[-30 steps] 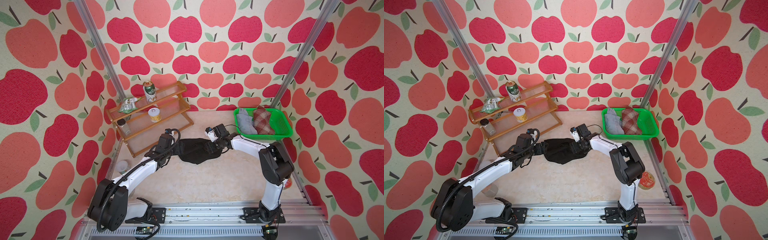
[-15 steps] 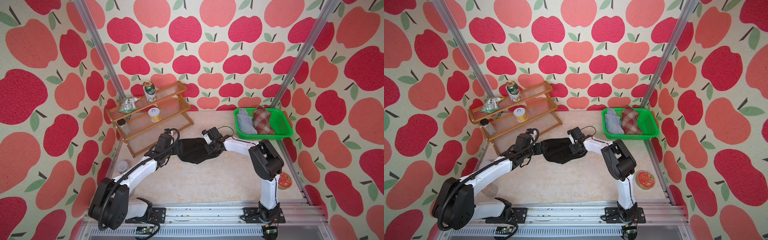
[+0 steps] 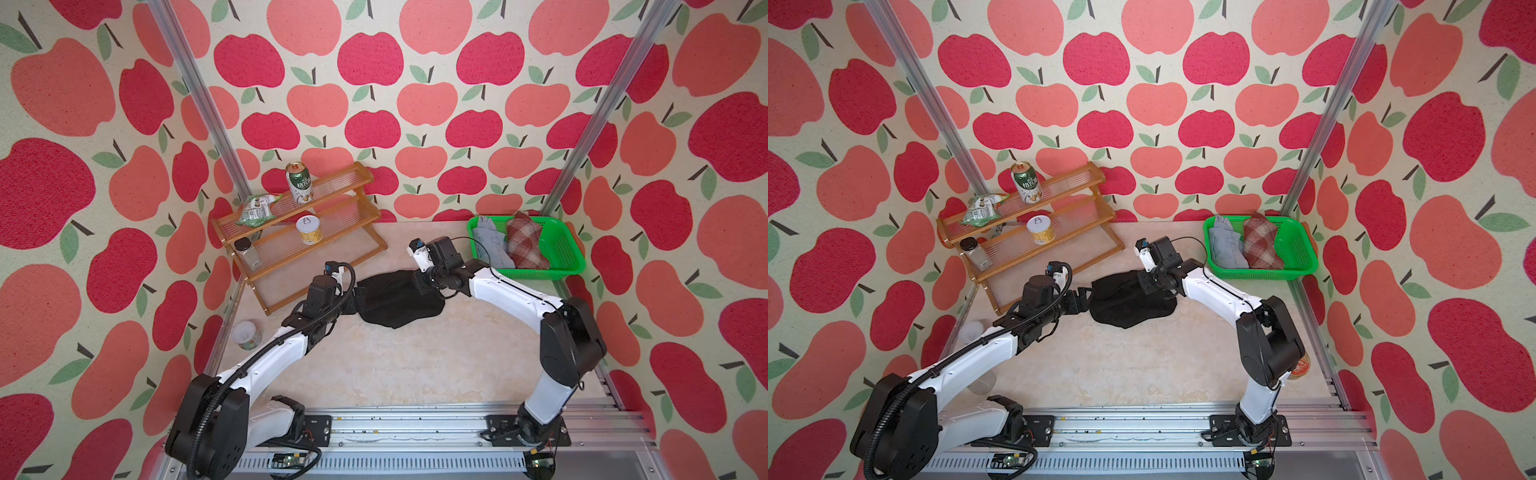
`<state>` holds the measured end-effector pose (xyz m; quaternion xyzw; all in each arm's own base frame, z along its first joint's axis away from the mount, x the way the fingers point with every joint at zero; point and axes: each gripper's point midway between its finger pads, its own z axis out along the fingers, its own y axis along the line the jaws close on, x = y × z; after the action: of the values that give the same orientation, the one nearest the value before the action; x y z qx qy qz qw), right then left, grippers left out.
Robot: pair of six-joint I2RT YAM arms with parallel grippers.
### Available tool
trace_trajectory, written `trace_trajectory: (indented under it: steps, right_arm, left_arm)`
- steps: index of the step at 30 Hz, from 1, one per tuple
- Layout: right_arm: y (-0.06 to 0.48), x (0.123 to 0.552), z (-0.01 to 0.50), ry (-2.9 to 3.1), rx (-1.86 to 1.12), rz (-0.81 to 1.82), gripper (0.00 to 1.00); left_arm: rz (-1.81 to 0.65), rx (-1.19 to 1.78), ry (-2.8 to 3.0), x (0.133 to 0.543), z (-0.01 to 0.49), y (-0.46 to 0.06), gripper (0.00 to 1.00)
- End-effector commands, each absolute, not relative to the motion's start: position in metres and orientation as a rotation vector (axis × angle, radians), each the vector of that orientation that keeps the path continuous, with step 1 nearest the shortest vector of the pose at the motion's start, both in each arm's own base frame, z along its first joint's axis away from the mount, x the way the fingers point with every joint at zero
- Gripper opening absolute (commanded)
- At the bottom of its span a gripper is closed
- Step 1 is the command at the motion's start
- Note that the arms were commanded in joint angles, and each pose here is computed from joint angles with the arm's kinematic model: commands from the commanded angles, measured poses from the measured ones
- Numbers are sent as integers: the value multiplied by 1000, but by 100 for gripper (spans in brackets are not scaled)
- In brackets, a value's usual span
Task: Roll up the skirts
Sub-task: Flatten out the skirt at the center of the board.
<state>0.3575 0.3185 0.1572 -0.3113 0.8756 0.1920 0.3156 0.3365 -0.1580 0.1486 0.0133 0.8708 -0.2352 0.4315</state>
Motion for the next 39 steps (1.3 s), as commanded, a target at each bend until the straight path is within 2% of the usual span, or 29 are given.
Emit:
trace_trajectory:
  steps: [1, 9, 18, 26, 28, 29, 32, 34, 36, 39]
  right_arm:
    - [316, 346, 169, 2338, -845, 596, 16]
    - [311, 333, 209, 2299, -815, 770, 14]
    - [313, 324, 232, 2267, -802, 899, 13]
    - [310, 317, 246, 2239, -804, 925, 11]
    - [308, 316, 247, 2239, -803, 928, 11]
    - [307, 316, 246, 2243, -800, 926, 11]
    - [302, 318, 246, 2249, -786, 919, 10]
    - [295, 320, 245, 2258, -759, 911, 10]
    - [287, 323, 245, 2272, -730, 901, 10]
    - [271, 330, 246, 2293, -663, 887, 8]
  left_arm:
    - [-696, 120, 2102, 340, 159, -177, 86]
    - [-723, 345, 2080, 328, 141, -210, 84]
    - [-381, 581, 2017, 333, 130, -233, 91]
    - [-140, 580, 2082, 360, 107, -217, 92]
    - [-113, 569, 2097, 365, 103, -216, 89]
    - [-107, 569, 2099, 366, 103, -216, 84]
    - [26, 535, 2139, 374, 100, -206, 39]
    - [135, 527, 2176, 377, 96, -196, 19]
    - [200, 531, 2157, 374, 101, -193, 11]
    - [203, 534, 2084, 363, 126, -195, 8]
